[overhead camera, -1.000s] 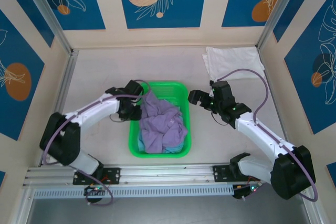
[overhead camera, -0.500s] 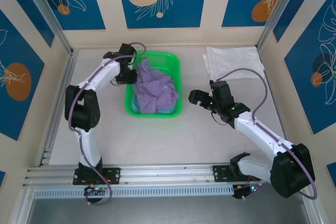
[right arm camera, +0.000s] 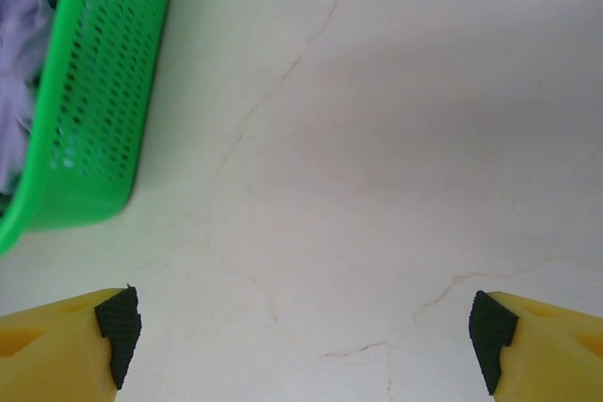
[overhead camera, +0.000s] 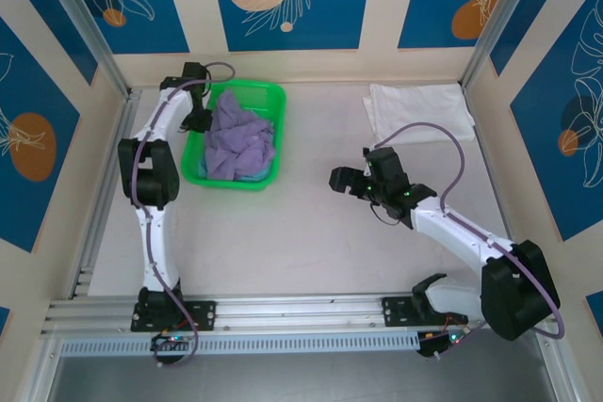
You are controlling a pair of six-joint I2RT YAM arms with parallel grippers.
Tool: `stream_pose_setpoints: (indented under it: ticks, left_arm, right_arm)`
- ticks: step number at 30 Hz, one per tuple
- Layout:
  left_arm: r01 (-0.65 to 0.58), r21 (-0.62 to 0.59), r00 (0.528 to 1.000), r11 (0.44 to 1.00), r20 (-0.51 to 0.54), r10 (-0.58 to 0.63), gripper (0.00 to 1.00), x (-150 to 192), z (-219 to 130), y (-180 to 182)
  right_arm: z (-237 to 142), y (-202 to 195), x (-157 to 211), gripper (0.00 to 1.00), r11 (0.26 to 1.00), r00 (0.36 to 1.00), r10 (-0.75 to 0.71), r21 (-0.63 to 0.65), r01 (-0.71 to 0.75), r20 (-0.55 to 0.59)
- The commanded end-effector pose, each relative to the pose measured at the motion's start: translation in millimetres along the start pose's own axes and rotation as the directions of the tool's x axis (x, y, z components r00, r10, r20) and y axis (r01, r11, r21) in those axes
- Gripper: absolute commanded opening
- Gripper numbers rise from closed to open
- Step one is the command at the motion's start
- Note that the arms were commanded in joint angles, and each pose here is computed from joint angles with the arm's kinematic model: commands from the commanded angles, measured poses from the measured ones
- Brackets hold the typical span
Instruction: Fold and stack the t-shirts
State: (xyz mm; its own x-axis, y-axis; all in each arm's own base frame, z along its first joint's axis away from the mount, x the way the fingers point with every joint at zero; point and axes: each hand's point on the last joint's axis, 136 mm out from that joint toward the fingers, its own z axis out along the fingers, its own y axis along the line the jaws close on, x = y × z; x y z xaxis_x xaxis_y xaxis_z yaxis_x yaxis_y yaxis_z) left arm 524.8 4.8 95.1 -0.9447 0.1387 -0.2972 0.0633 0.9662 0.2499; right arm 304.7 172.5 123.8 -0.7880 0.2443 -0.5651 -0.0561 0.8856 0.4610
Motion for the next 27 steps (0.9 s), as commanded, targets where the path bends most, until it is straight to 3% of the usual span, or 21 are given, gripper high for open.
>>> stream_pose_setpoints:
  ticks: [1, 5, 10, 15, 18, 22, 25, 27]
  left_arm:
    - [0.061, -0.265, 0.997, 0.962, -0.036, -0.073, 0.16, 3, 16, 76]
    - [0.155, -0.247, 0.986, 0.957, -0.028, -0.167, 0.57, 1, 14, 84]
    - [0.298, -0.143, 0.954, 0.944, 0.066, -0.291, 0.98, -15, -44, 76]
    - [0.496, 0.078, 0.855, 0.865, 0.128, -0.503, 1.0, -6, -127, 62]
    - [0.593, 0.255, 0.769, 0.764, 0.102, -0.631, 1.0, 19, -163, 39]
    - [0.629, 0.395, 0.707, 0.67, 0.067, -0.704, 1.0, 73, -190, 16]
    - [0.654, 0.379, 0.669, 0.654, 0.114, -0.735, 1.0, 116, -197, 23]
    - [0.697, 0.371, 0.607, 0.613, 0.149, -0.781, 1.0, 138, -202, 32]
  right_arm:
    - [5, 10, -6, 0.92, 1.0, 1.0, -0.027, -0.01, 0.027, -0.003]
    - [20, 23, -6, 0.89, 1.0, 0.999, -0.004, -0.012, 0.004, -0.046]
    - [56, 66, -23, 0.91, 1.0, 0.988, 0.0, 0.015, 0.002, -0.152]
    - [110, 149, -50, 0.93, 0.998, 0.965, -0.064, -0.043, 0.055, -0.254]
    - [150, 179, -67, 0.88, 0.999, 0.965, -0.038, -0.033, 0.03, -0.261]
    - [200, 189, -75, 0.71, 1.0, 0.962, 0.009, 0.009, -0.007, -0.273]
    - [227, 204, -74, 0.5, 0.996, 0.961, 0.034, -0.065, -0.054, -0.276]
    - [241, 218, -72, 0.4, 0.984, 0.959, 0.054, -0.149, -0.098, -0.278]
